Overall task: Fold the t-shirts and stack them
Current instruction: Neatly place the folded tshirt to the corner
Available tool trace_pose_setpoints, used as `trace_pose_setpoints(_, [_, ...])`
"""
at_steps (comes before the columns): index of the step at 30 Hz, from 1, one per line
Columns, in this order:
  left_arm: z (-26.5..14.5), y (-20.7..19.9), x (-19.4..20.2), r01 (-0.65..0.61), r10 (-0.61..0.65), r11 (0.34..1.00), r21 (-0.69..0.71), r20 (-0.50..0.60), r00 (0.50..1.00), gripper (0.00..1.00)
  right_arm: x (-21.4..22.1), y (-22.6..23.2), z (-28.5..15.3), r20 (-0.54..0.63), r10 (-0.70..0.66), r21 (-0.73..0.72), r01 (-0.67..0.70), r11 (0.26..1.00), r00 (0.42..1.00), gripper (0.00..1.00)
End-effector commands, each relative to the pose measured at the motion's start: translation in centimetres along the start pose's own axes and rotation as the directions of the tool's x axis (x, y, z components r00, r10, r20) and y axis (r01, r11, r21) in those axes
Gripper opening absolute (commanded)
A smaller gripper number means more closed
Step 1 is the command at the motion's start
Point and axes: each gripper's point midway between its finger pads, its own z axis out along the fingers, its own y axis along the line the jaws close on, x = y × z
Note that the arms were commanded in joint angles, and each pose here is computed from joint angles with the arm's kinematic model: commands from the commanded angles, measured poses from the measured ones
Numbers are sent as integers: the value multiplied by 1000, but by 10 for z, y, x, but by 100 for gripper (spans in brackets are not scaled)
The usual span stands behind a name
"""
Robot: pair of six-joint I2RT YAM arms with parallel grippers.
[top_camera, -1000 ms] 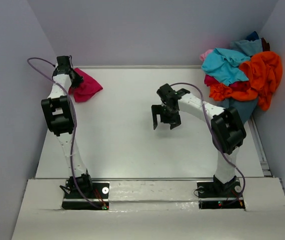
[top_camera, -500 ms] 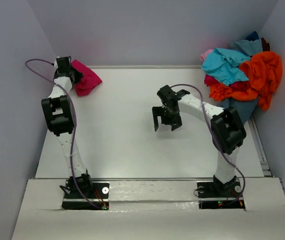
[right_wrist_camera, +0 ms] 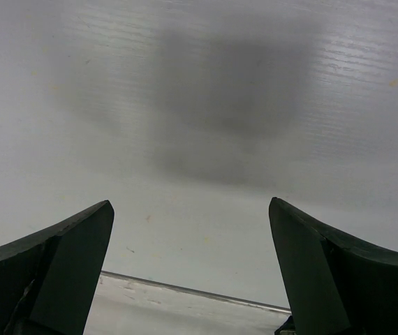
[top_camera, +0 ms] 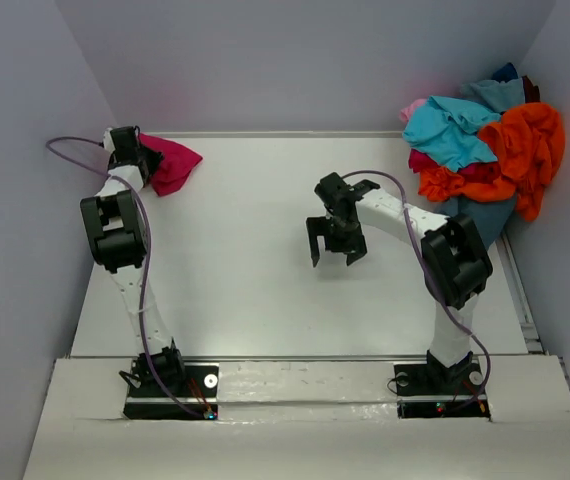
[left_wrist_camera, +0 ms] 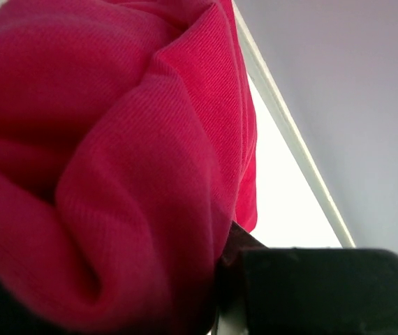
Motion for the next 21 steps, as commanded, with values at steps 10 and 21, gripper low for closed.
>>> trace_pose_setpoints(10, [-32,-7,-70,101,-115,992,72,232,966,6,-4,3,-11,12,9,4,-9,1000,1000,99])
trace_pose_setpoints(21, [-42,11,-85,149,-157,988,49,289,944,6,-3,5,-8,1,6,-6,-6,1000,1000,99])
